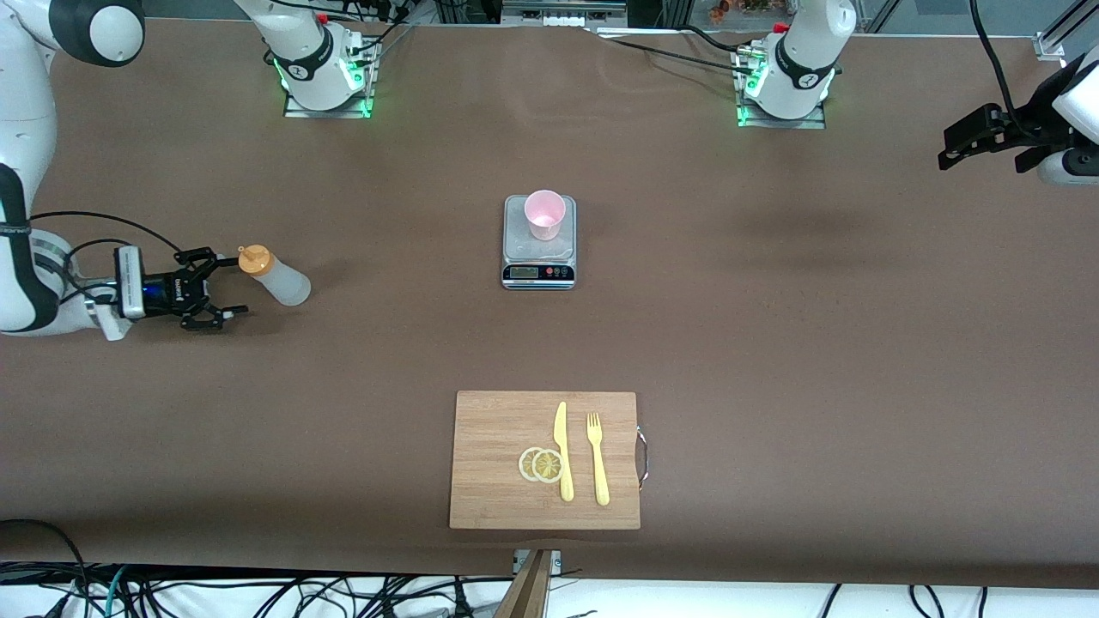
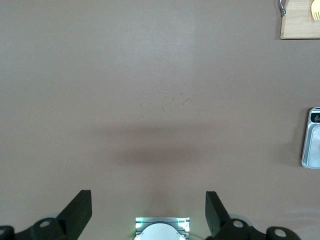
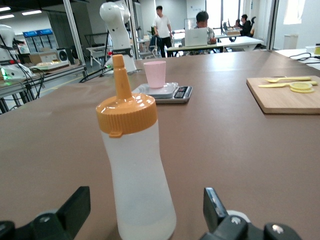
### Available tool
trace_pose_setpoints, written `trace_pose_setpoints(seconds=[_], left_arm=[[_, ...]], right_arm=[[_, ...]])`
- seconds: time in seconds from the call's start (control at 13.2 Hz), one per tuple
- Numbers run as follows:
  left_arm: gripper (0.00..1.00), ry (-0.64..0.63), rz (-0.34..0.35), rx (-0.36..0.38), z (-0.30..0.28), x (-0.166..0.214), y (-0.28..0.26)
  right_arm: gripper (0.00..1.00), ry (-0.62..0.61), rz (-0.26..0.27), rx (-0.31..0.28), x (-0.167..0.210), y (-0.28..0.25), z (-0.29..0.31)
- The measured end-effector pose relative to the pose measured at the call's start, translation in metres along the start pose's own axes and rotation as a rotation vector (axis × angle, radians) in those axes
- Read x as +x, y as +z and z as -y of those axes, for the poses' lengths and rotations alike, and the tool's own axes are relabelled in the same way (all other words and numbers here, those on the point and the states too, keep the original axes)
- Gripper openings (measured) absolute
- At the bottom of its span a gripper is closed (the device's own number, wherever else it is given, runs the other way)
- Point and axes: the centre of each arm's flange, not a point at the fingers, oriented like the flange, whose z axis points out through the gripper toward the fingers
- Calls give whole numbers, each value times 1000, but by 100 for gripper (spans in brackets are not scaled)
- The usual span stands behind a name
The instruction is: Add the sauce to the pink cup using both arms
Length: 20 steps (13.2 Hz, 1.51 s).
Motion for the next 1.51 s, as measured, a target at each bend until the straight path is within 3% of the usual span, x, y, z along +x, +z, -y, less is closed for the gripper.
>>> trace_pose_setpoints(seconds=[0.3,0.45,0.76,1.21,1.51], left_arm=[[100,0,-1,0,0,0,0],[100,0,-3,0,0,0,0],[100,-1,-10,0,1,1,-1],[100,-3,-11,0,1,1,-1],[100,-6,-14,0,1,0,-2]], right_arm=[[100,84,130,-13,36,-49,-14],[100,180,187,-2,78,-71,-22],[100,393,297,-40,158,-91,-40],[100,720,487,-97,299,-38,-72],[100,983,607,-169,361,22,-92]])
